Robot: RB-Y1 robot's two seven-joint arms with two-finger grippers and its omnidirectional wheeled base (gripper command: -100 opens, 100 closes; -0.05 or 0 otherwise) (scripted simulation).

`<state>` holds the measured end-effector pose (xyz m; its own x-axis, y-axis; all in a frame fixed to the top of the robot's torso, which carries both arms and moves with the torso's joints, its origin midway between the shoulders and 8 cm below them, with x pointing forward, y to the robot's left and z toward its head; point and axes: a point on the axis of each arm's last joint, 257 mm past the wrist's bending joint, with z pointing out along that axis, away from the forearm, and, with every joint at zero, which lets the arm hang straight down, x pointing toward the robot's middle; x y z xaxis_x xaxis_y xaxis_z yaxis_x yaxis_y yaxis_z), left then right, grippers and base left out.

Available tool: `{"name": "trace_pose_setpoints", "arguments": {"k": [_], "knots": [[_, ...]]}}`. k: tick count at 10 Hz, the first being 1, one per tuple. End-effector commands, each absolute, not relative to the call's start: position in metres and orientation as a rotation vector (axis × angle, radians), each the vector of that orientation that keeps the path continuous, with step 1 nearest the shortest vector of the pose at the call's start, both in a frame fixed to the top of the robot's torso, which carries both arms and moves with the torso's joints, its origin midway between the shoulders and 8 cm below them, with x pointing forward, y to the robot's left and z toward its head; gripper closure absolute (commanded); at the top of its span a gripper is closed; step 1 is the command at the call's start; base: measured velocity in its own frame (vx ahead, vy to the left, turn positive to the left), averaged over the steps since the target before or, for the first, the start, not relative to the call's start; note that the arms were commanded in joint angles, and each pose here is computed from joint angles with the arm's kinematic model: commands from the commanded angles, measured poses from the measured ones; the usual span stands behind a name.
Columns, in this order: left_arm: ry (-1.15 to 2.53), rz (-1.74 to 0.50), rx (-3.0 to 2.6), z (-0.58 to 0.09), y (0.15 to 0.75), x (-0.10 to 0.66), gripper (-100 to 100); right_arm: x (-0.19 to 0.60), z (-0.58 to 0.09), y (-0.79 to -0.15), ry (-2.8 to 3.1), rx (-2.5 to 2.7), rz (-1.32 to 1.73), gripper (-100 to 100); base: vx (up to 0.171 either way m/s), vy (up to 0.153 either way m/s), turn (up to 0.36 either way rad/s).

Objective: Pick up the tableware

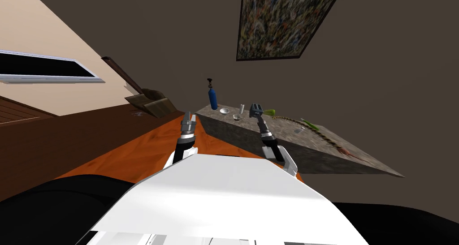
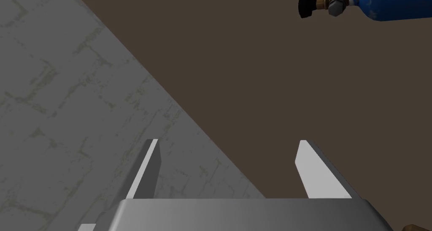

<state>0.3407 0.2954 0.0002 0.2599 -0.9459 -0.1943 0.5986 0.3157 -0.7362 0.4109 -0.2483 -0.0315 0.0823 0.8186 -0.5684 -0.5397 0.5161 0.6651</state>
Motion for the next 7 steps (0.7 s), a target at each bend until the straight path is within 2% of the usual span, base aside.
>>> {"name": "trace_pose_setpoints", "arguments": {"k": [1, 3, 7], "knots": [[0.699, -1.134, -0.595, 0.0, 0.295, 0.341, 0, 0.419, -0.037, -0.238, 1.124, 0.203, 0.967, -100, -0.097, -0.016, 0.107], [0.699, -1.134, -0.595, 0.0, 0.295, 0.341, 0, 0.424, -0.042, -0.232, 1.159, 0.117, 0.914, -100, -0.095, -0.018, 0.086], [0.699, -1.133, -0.595, 0.0, 0.295, 0.341, 0, 0.441, -0.064, -0.221, 1.247, -0.131, 0.74, -100, -0.077, 0.017, 0.081]]}}
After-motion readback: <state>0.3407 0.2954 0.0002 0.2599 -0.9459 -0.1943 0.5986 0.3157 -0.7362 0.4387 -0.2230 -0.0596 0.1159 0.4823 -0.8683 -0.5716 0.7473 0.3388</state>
